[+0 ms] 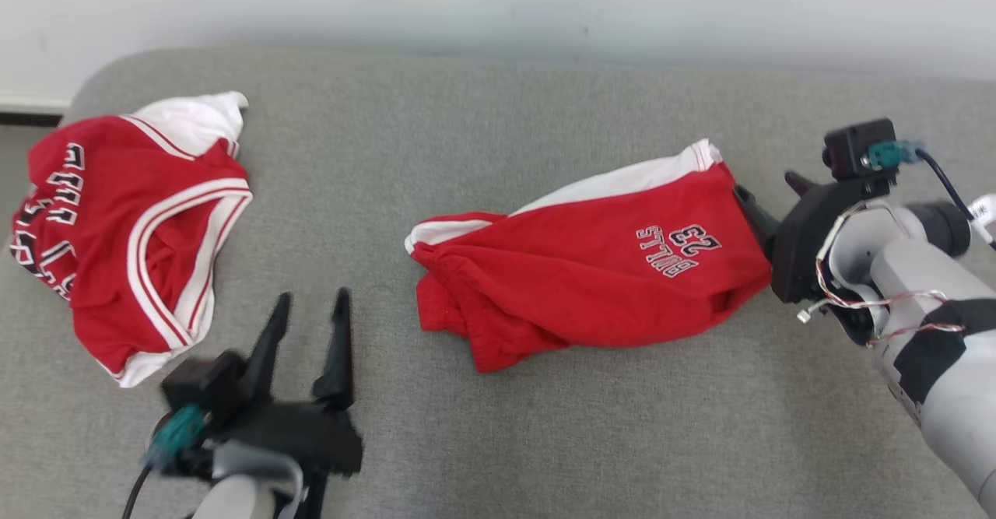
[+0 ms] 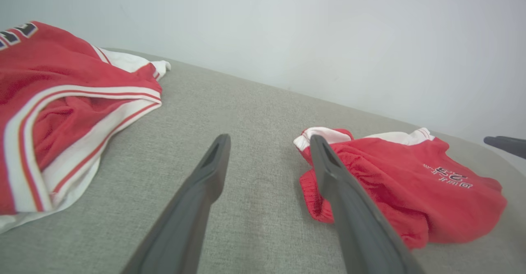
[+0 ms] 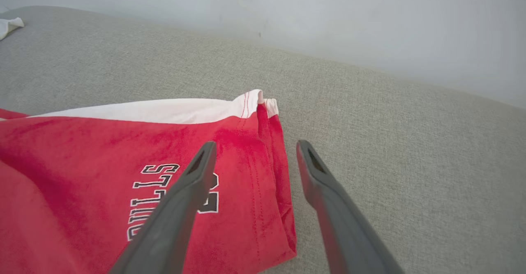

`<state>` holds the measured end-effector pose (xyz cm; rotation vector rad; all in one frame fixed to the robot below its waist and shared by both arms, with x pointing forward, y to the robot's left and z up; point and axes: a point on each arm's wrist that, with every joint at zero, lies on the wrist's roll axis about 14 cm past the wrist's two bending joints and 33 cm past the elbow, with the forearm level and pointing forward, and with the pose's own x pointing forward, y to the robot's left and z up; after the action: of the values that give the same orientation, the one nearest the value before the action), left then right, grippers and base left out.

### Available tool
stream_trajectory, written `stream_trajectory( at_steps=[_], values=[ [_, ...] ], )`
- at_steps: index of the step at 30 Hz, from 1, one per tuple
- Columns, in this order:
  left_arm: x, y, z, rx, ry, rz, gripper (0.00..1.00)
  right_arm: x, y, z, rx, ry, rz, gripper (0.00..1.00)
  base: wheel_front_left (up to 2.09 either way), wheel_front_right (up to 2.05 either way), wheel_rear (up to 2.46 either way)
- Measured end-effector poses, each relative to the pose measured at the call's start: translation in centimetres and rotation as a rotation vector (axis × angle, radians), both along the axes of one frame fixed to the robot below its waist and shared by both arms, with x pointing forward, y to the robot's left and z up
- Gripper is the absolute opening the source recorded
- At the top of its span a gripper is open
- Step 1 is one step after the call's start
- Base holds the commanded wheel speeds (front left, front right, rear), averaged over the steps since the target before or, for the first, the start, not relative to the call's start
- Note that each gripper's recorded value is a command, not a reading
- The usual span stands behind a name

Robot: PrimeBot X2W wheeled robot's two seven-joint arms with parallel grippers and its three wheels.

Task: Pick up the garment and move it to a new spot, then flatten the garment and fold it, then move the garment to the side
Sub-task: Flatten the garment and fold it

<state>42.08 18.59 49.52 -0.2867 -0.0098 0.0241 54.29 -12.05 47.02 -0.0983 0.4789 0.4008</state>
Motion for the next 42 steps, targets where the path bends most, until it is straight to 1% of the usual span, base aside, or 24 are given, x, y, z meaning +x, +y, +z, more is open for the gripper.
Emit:
stream_trajectory(
  at_steps=[3, 5, 12, 15, 24, 27, 32, 36, 37, 38, 39, 41, 42],
  values=[
    [-2.1, 1.3, 1.1, 0.023, -0.043, 0.043, 1.0, -0.7, -0.6, 0.0, 0.011, 0.02, -0.026, 1.0, 0.0, 0.0, 0.0],
    [-3.3, 1.8, 1.1, 0.081, -0.049, 0.057, 1.0, -1.0, -0.9, -0.4, 0.01, 0.042, -0.04, 1.0, 0.0, 0.0, 0.0],
    [-5.5, 3.5, 1.5, 0.116, -0.064, 0.129, 1.0, -0.8, -1.7, -2.0, -0.014, 0.091, -0.064, 1.0, 0.0, 0.0, 0.0],
    [-6.3, 4.0, 0.8, 0.143, -0.039, 0.143, 1.0, -0.3, -1.6, -2.9, 0.015, 0.121, -0.092, 1.0, 0.0, 0.0, 0.0],
    [-7.1, 5.8, -0.3, 0.208, 0.006, 0.182, 1.0, 1.3, -0.7, -6.1, 0.003, 0.207, -0.102, 1.0, 0.0, 0.0, 0.0],
    [-7.3, 6.4, -0.7, 0.217, 0.022, 0.195, 1.0, 1.2, -0.4, -7.6, -0.013, 0.262, -0.102, 1.0, 0.0, 0.0, 0.0],
    [-7.1, 6.8, -1.2, 0.229, 0.04, 0.202, 1.0, 1.6, 0.0, -8.9, -0.012, 0.318, -0.11, 1.0, 0.0, 0.0, 0.0],
    [-6.7, 6.5, -1.3, 0.234, 0.042, 0.187, 1.0, 1.4, 0.4, -9.4, 0.033, 0.355, -0.134, 1.0, 0.0, 0.0, 0.0],
    [-6.6, 6.5, -1.3, 0.234, 0.042, 0.184, 1.0, 1.3, 0.5, -9.5, 0.033, 0.364, -0.135, 0.9, 0.0, 0.0, 0.0],
    [-6.5, 6.4, -1.3, 0.233, 0.04, 0.18, 1.0, 1.3, 0.5, -9.5, 0.036, 0.366, -0.135, 0.42, 0.0, 0.0, 0.0],
    [-6.3, 6.3, -1.3, 0.233, 0.037, 0.174, 1.0, 1.3, 0.7, -9.5, 0.051, 0.367, -0.139, 0.0, 0.0, 0.0, 0.0],
    [-6.0, 6.0, -1.3, 0.231, 0.037, 0.163, 1.0, 1.4, 1.1, -9.5, 0.113, 0.372, -0.162, 0.0, 0.0, 0.0, 0.0],
    [-5.9, 5.9, -1.4, 0.23, 0.038, 0.16, 1.0, 1.3, 1.4, -9.5, 0.124, 0.372, -0.162, 0.0, 0.0, 0.0, 0.0]
  ],
)
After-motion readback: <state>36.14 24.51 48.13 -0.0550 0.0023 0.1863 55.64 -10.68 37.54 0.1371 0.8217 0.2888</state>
